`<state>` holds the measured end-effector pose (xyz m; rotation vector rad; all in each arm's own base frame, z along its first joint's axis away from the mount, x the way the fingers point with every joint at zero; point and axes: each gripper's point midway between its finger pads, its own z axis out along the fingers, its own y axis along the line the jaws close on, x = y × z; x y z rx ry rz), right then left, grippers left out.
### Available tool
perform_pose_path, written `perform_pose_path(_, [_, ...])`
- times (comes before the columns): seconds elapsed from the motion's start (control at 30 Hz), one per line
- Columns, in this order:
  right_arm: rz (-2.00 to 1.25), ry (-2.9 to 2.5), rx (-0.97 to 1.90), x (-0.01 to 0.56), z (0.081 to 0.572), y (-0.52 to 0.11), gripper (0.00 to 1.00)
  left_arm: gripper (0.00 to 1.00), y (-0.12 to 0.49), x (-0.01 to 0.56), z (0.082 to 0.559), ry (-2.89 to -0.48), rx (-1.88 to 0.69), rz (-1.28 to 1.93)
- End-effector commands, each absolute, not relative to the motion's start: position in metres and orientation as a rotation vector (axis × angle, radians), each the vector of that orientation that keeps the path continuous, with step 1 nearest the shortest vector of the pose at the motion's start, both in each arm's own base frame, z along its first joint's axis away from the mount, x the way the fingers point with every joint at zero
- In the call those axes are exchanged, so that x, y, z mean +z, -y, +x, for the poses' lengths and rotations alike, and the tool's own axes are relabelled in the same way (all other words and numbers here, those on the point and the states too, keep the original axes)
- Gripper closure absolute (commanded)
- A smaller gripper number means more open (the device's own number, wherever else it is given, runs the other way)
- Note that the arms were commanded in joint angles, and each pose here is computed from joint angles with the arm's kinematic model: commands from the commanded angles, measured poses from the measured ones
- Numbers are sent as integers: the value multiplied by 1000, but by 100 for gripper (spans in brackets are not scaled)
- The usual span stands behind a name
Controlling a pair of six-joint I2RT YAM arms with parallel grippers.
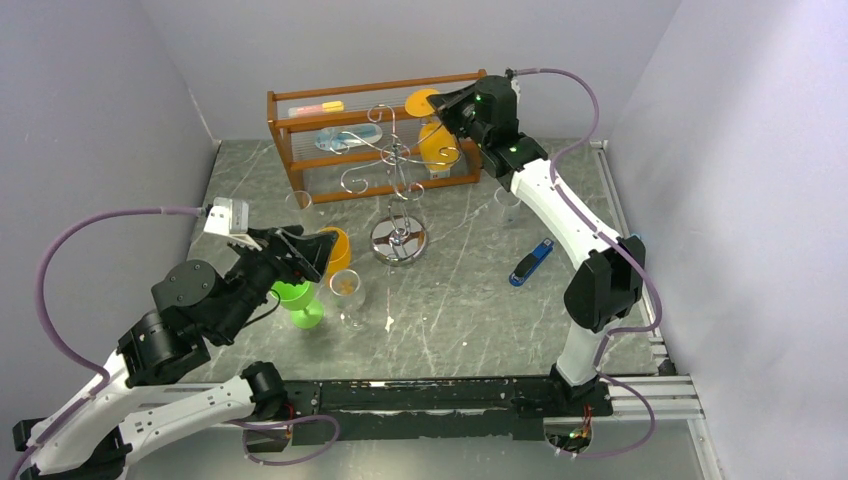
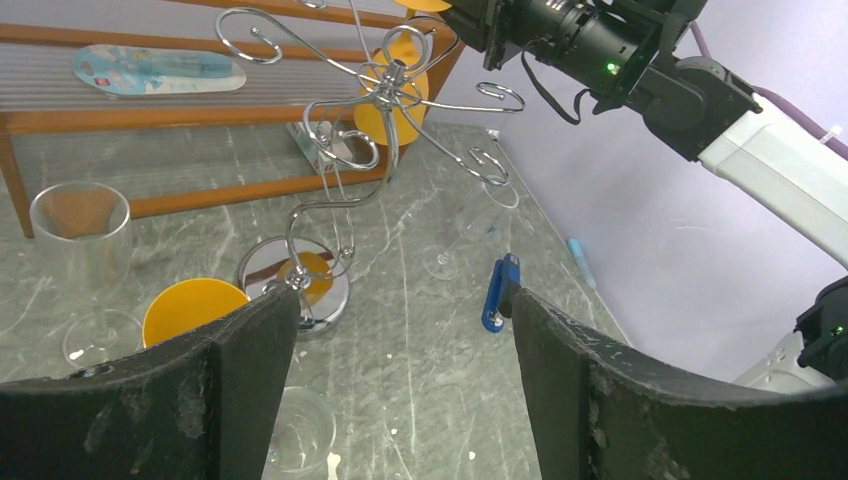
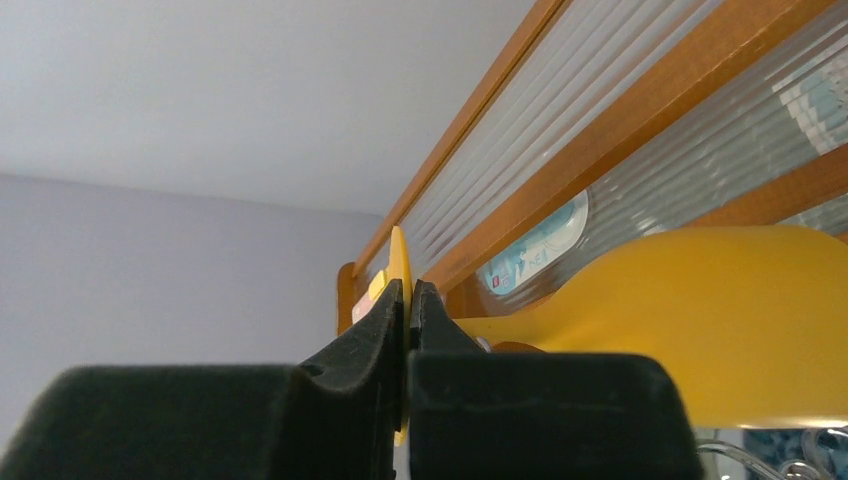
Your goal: Place the wine glass upside down on the wine glass rack
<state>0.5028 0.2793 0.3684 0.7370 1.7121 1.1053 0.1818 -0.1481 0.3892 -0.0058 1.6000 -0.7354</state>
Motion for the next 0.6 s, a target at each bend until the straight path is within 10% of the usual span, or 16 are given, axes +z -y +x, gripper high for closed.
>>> perform_pose_path(0.0, [636,-1721,1143,388,492,-291,100,18,138,378,185,-1638,-681,-53])
perform_pose_path(0.57, [495,-1823,1224,380,475,-311,100,17,132,372,187,-1646,-661,-102])
